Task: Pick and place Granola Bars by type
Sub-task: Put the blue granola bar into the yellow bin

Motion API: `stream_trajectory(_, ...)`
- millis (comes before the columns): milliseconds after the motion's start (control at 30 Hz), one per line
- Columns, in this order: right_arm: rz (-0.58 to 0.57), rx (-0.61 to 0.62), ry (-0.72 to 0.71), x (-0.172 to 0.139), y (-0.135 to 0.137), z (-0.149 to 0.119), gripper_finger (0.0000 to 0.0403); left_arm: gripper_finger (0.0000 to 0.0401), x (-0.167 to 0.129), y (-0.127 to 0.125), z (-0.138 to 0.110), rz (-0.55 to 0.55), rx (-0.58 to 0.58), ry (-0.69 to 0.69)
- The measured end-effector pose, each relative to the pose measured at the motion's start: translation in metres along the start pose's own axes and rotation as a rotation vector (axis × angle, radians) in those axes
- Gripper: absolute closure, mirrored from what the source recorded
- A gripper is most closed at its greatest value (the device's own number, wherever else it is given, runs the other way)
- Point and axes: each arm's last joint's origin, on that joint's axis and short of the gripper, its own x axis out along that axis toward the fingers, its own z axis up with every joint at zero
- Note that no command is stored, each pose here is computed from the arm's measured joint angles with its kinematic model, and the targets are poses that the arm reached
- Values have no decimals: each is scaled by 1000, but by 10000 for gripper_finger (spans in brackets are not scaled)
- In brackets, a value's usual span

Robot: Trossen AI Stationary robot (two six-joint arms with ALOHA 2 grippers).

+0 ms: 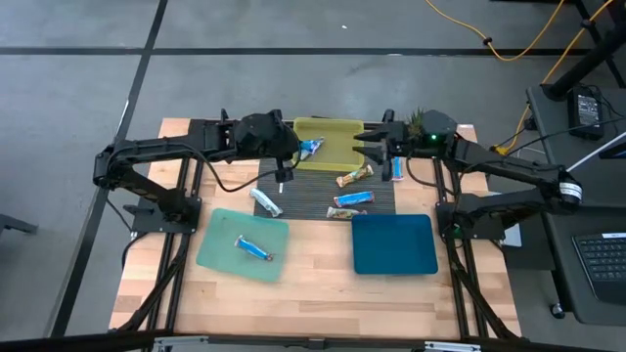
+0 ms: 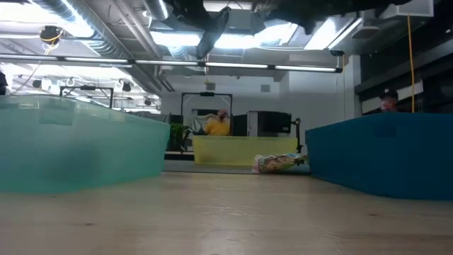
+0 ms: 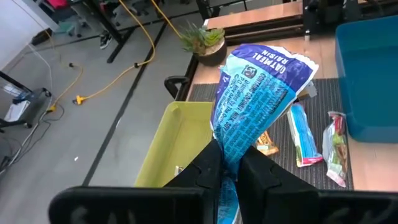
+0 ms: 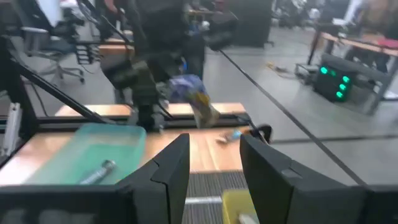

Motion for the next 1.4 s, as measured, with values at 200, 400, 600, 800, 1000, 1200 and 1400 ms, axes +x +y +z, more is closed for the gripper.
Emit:
stream_trajectory(200, 36, -6, 9, 28, 0, 14, 240, 377, 0, 1, 3, 9, -25, -35)
stream_trajectory(400, 61, -1, 19, 50, -3, 21, 156, 377, 0, 1, 5, 13, -30, -52)
stream_trajectory(600, 60, -1, 22, 64, -7, 24, 100, 377, 0, 3, 10, 33, -46, -103)
stream_trajectory(800, 94, -3, 21, 80, -6, 26, 91, 377, -1, 4, 14, 42, -53, -140)
stream_trajectory(1000, 132, -29, 1, 92, 1, 30, 91, 377, -1, 4, 15, 46, -54, -152)
stream_trajectory(1200, 135, -35, -15, 99, 2, 29, 91, 377, -1, 4, 15, 46, -55, -153)
stream_trajectory(1400, 136, -21, -37, 101, 3, 29, 105, 375, -1, 4, 15, 25, -65, -164)
